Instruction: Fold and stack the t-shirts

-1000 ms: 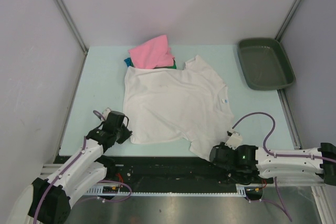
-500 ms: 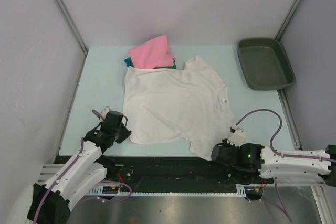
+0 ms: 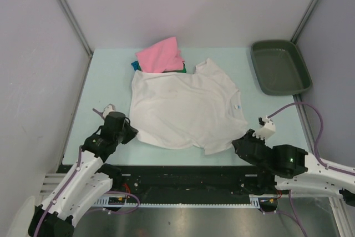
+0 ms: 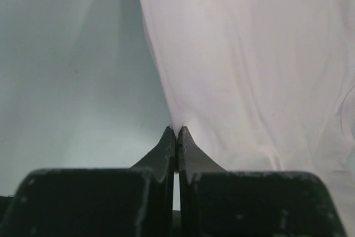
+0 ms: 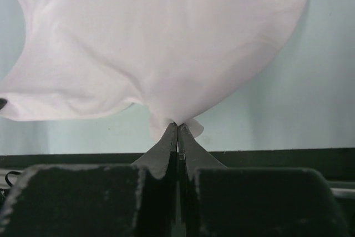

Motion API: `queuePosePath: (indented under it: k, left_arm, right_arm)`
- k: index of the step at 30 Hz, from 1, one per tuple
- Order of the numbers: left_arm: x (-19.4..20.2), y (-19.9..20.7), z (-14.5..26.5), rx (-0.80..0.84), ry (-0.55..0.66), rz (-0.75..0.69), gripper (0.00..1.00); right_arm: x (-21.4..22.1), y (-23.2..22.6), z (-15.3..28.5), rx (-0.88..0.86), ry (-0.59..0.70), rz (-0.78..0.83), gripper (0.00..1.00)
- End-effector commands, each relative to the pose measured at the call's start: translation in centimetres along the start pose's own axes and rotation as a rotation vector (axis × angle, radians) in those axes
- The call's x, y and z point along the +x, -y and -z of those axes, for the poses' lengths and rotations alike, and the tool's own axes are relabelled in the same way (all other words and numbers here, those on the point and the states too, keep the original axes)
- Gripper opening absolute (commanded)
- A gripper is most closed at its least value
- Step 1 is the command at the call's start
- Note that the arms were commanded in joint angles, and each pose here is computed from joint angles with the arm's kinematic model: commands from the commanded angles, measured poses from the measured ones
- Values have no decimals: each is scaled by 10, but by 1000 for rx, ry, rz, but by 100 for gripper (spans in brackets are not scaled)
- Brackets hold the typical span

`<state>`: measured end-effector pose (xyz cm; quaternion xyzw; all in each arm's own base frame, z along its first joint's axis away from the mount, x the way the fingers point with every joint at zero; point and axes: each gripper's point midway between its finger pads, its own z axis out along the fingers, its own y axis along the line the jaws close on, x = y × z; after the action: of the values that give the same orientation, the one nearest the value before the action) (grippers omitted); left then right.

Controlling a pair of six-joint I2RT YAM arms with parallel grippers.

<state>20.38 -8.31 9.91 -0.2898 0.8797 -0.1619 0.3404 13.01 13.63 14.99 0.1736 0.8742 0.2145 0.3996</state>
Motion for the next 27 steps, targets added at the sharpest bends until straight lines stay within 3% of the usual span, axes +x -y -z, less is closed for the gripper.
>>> queuePosePath:
  k: [1,7,20,27]
  left_arm:
    - [-22,22,15,63,53,-6,0]
    - [-31,27,38,106,89,6,0]
    - [-31,9,87,170,149,61,0]
    - [-27,10,85,178,135,70,0]
  right_arm:
    - [-53,-3,13,3,177,22,0]
    - [-79,2,36,-22,204,2,0]
    - [-93,11,59,-116,203,-52,0]
    - [-114,2,69,-152,270,-20,0]
